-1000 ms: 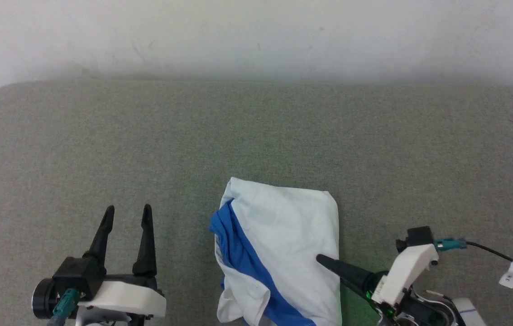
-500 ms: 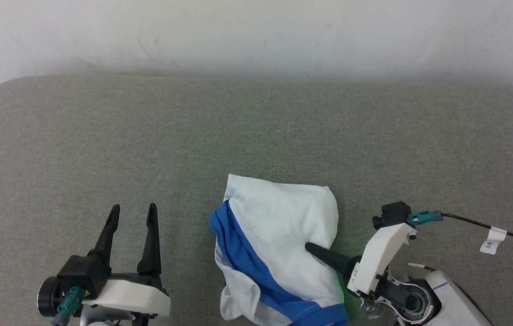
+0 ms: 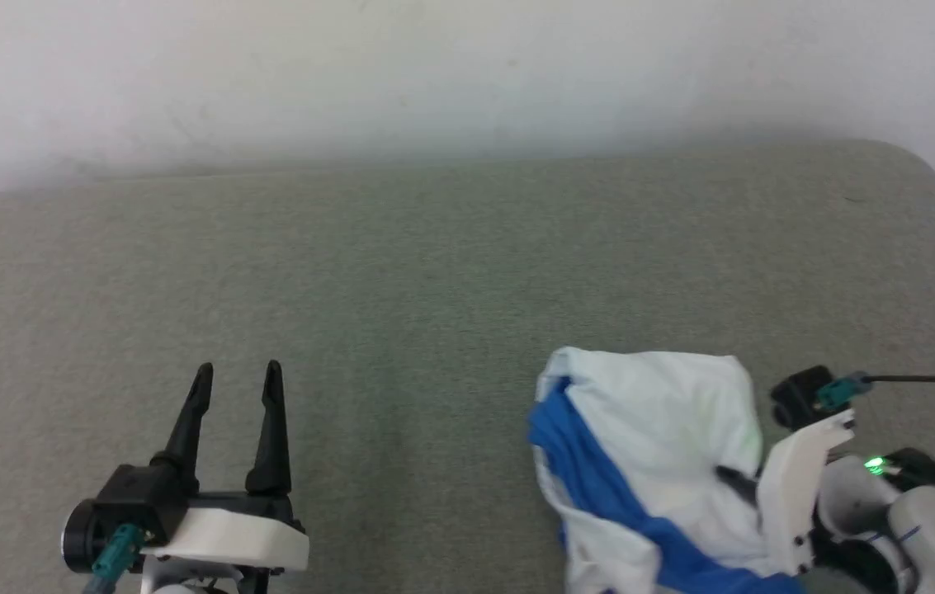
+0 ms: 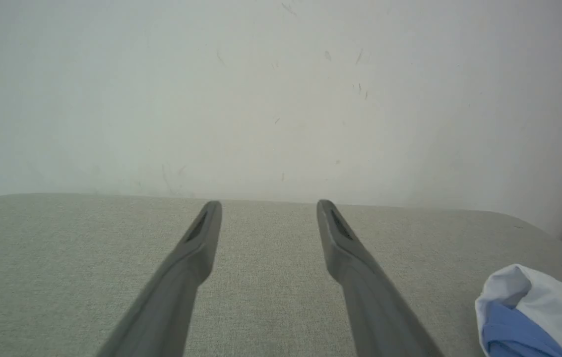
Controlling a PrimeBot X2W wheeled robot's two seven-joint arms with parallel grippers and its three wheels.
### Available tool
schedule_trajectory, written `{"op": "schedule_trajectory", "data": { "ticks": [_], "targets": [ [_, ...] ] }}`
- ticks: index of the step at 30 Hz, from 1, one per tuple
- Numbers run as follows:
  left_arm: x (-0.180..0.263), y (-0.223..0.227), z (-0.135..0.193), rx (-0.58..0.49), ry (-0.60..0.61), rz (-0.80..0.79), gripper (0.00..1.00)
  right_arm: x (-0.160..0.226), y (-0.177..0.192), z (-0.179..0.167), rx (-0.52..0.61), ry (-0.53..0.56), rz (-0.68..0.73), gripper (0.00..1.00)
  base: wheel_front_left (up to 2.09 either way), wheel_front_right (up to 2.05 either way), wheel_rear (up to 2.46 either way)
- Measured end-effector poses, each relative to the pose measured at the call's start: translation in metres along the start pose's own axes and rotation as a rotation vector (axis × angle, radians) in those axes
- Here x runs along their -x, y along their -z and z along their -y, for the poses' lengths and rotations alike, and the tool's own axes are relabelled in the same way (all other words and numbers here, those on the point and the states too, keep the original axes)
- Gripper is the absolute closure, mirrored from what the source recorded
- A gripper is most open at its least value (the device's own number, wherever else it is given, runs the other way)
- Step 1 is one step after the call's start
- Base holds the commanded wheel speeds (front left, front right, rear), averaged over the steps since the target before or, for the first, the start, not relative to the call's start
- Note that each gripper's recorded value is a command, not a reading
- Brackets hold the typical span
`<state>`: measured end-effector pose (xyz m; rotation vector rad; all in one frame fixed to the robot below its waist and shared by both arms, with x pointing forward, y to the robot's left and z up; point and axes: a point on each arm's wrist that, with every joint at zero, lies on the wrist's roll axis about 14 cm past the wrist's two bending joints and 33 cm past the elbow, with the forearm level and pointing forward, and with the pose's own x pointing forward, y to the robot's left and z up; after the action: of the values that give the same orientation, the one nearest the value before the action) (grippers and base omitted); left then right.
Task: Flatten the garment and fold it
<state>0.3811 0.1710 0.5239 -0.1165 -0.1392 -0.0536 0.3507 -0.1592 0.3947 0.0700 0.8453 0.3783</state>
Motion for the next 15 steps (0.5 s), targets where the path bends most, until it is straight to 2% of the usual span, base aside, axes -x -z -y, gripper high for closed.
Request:
{"op": "schedule_trajectory", "data": {
  "ticks": [9, 15],
  "targets": [
    [-0.032, 0.014, 0.037, 0.023, 0.11, -0.014, 0.0, 0.053, 0.023, 0.113, -0.055, 0.336, -0.062, 1.0, 0.0, 0.0, 0.0],
    [-0.058, 0.032, 0.059, 0.033, 0.18, -0.034, 0.0, 0.073, 0.014, 0.178, -0.099, 0.515, 0.01, 1.0, 0.0, 0.0, 0.0]
  ]
}}
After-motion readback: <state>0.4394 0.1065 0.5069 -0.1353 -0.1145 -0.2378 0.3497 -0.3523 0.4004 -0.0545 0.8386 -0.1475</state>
